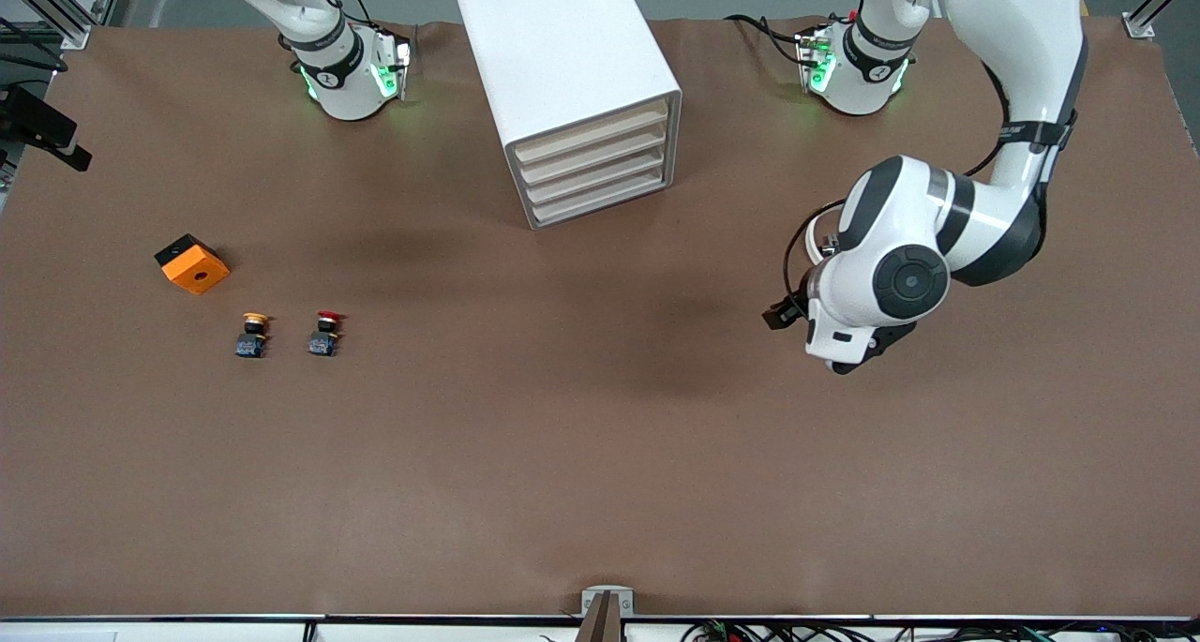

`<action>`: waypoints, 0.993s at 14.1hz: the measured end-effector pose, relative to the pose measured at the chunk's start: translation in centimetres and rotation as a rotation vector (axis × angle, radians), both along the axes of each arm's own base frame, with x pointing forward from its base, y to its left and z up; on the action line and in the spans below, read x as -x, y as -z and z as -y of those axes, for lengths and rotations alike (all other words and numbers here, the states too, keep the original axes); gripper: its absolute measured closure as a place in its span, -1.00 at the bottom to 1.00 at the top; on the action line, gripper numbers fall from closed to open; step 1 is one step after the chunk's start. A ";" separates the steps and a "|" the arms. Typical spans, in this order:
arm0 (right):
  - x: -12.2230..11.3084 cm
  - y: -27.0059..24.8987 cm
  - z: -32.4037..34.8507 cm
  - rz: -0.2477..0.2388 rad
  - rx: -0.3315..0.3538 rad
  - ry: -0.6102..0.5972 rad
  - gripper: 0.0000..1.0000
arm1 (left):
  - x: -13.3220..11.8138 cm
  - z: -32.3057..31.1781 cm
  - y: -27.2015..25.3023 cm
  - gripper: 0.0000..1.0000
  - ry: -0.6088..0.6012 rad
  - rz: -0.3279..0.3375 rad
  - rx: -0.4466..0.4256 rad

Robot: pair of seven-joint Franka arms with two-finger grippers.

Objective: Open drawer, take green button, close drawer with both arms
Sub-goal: 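Reach the left gripper to the top drawer's handle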

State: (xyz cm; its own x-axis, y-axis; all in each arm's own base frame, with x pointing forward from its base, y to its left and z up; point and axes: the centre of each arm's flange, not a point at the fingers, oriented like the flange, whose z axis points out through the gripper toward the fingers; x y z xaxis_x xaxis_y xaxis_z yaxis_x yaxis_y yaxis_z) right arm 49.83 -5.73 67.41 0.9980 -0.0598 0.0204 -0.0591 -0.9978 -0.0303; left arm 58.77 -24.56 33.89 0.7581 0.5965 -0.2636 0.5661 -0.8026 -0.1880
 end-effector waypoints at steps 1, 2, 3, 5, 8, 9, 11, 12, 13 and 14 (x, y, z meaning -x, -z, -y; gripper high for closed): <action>0.0 0.0 0.0 0.000 0.000 0.000 -1.00 | 0.0 1.0 0.8 -1.00 -0.053 -0.012 -0.015; 0.0 0.0 0.0 0.000 0.000 0.000 -1.00 | 0.1 2.1 1.8 -1.00 -0.105 -0.026 -0.037; 0.0 0.0 0.0 0.000 0.000 0.000 -1.00 | 0.4 3.3 3.0 -1.00 -0.152 -0.041 -0.061; 0.0 0.0 0.0 -0.001 0.000 0.000 -1.00 | 0.9 5.8 5.4 -1.00 -0.247 -0.074 -0.107; 0.0 0.0 0.0 -0.001 0.000 0.000 -1.00 | 1.3 8.6 9.3 -1.00 -0.398 -0.164 -0.134; 0.0 0.0 0.0 0.000 0.001 0.000 -1.00 | 1.8 9.1 10.3 -1.00 -0.440 -0.217 -0.154; 0.0 0.0 0.1 -0.001 0.004 0.001 -1.00 | 3.0 9.8 11.9 -1.00 -0.502 -0.345 -0.205; 0.0 0.0 0.1 -0.001 0.008 0.001 -1.00 | 3.7 9.9 12.6 -1.00 -0.519 -0.413 -0.229; 0.0 0.0 0.1 -0.002 0.010 0.001 -1.00 | 4.4 10.0 13.0 -1.00 -0.529 -0.478 -0.255; 0.0 0.0 0.1 -0.002 0.010 0.001 -1.00 | 5.2 10.1 13.3 -1.00 -0.530 -0.546 -0.278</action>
